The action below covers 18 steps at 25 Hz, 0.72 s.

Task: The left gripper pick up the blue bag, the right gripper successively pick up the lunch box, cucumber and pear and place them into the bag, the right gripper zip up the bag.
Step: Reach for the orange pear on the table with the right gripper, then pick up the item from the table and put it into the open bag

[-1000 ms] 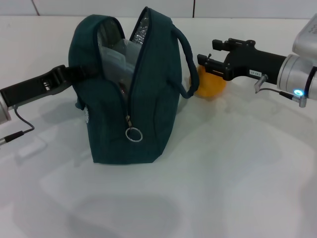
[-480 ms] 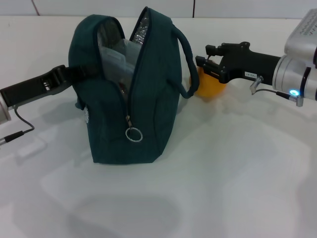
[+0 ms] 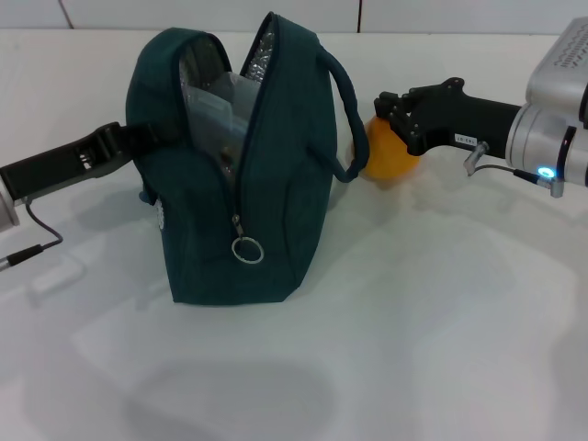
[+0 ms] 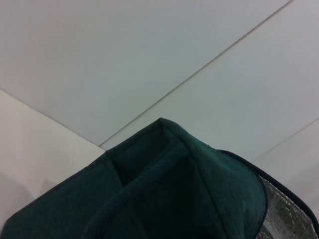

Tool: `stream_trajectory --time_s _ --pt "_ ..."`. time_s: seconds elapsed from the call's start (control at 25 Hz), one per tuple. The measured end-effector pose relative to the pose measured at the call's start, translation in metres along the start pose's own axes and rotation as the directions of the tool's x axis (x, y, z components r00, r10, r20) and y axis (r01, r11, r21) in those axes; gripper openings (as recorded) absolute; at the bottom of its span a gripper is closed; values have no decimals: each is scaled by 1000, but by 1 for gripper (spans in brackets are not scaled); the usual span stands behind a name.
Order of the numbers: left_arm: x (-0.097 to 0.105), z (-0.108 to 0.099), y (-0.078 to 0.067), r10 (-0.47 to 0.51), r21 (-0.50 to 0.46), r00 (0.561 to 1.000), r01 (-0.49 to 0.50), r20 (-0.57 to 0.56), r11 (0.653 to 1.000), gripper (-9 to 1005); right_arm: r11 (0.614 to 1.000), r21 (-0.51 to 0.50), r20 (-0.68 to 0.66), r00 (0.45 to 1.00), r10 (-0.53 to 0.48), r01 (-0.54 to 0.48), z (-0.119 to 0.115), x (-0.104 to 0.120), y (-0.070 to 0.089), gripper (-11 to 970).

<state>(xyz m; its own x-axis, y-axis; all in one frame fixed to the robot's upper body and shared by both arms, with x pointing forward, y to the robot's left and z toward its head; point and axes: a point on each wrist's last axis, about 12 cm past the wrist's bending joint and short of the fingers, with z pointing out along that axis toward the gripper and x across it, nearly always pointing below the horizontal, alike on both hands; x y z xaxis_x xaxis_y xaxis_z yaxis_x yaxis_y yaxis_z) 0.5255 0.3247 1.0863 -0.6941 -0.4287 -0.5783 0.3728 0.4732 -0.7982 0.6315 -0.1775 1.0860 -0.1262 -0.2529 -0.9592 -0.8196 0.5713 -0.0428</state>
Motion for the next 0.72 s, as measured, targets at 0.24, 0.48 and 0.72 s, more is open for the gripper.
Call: stream_trajectory --time_s 0.24,0.48,0.72 --pt "1 -1 0 -3 -1 1000 3 -1 1000 40 1000 2 9 1000 2 -2 -1 1 1 30" --pt "4 -4 1 -8 -5 1000 8 -1 1000 40 1000 6 49 999 15 -16 -6 0 0 27" --pt "5 -8 2 -12 -9 1000 12 -1 1000 40 1000 21 67 998 18 -19 -12 2 -2 27"
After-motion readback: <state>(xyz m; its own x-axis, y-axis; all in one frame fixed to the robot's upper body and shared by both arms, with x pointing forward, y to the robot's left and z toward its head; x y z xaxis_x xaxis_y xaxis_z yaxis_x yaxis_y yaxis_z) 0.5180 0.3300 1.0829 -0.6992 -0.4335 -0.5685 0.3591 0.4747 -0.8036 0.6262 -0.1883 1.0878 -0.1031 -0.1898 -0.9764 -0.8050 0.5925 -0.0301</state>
